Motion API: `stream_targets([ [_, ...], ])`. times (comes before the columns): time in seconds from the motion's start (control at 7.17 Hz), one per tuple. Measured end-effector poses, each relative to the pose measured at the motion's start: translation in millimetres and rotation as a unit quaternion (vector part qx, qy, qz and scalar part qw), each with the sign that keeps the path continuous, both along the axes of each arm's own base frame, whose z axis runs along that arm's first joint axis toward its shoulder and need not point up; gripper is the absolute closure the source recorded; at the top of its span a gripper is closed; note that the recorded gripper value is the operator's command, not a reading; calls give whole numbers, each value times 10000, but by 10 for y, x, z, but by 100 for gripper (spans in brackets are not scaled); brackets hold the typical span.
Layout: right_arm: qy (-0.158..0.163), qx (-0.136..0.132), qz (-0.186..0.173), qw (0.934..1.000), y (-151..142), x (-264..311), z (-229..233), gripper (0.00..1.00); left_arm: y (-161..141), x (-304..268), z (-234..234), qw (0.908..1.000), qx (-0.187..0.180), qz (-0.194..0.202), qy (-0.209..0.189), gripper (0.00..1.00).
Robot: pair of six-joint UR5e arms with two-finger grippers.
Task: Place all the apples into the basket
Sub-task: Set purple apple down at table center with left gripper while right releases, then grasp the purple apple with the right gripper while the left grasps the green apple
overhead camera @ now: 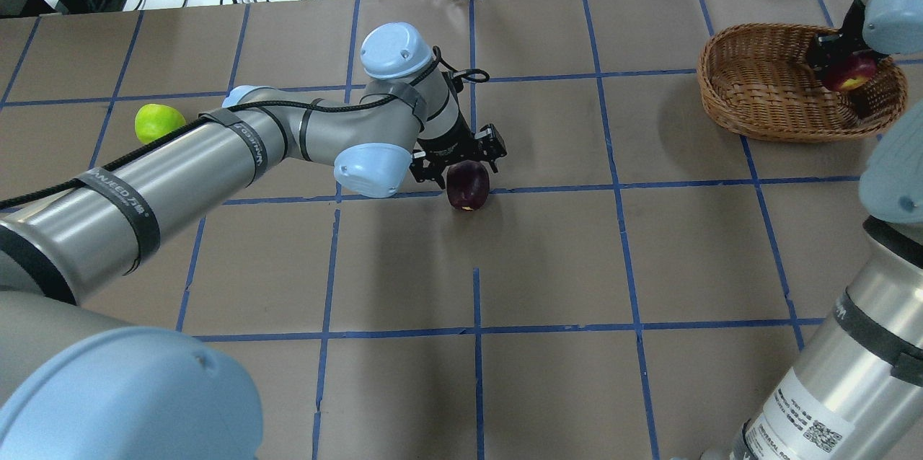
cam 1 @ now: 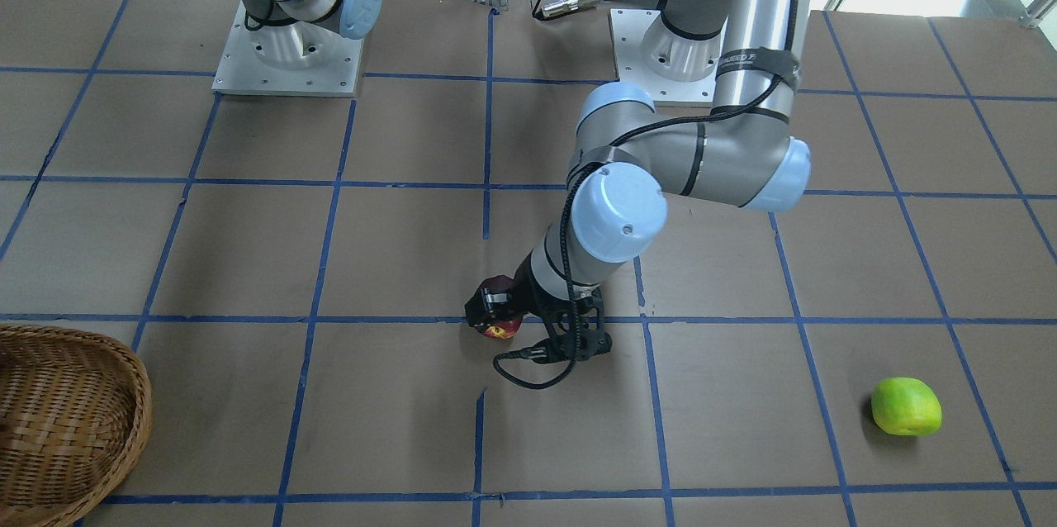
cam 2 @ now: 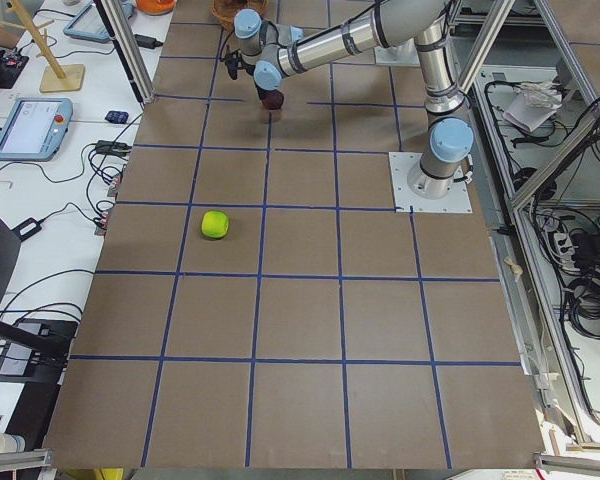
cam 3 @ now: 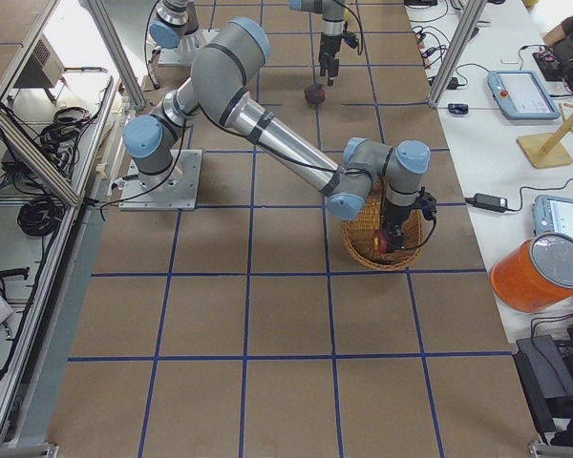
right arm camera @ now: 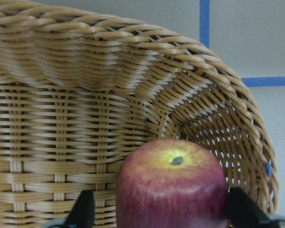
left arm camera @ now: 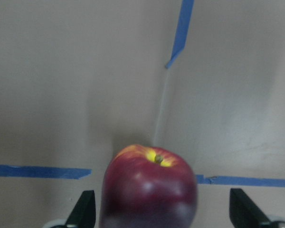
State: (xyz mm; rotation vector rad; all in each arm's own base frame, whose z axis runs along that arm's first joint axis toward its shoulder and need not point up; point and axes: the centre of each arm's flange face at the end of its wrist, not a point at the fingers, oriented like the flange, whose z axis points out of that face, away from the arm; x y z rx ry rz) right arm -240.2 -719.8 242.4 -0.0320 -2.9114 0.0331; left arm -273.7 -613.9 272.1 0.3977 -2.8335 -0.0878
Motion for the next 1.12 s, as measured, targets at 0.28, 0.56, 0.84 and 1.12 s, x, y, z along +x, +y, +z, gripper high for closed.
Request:
stream_targets([
  [0.28,-272,224,133,9993,120,339,494,0,-401,704,569,9998,-67,19,-188,0],
  [0.56,-885,402,623,9933,193,1588,1013,0,-554,1741,702,9957,34,-596,-703,0],
  [0.84,-1452,486,710,9857,319,3365,1112,0,-691,2973,571,9817,-110,-1527,-1137,0],
  [1.12,-1738,729,435,9811,687,4913,864,0,-720,4148,246,9606,-368,-2368,-1407,0],
])
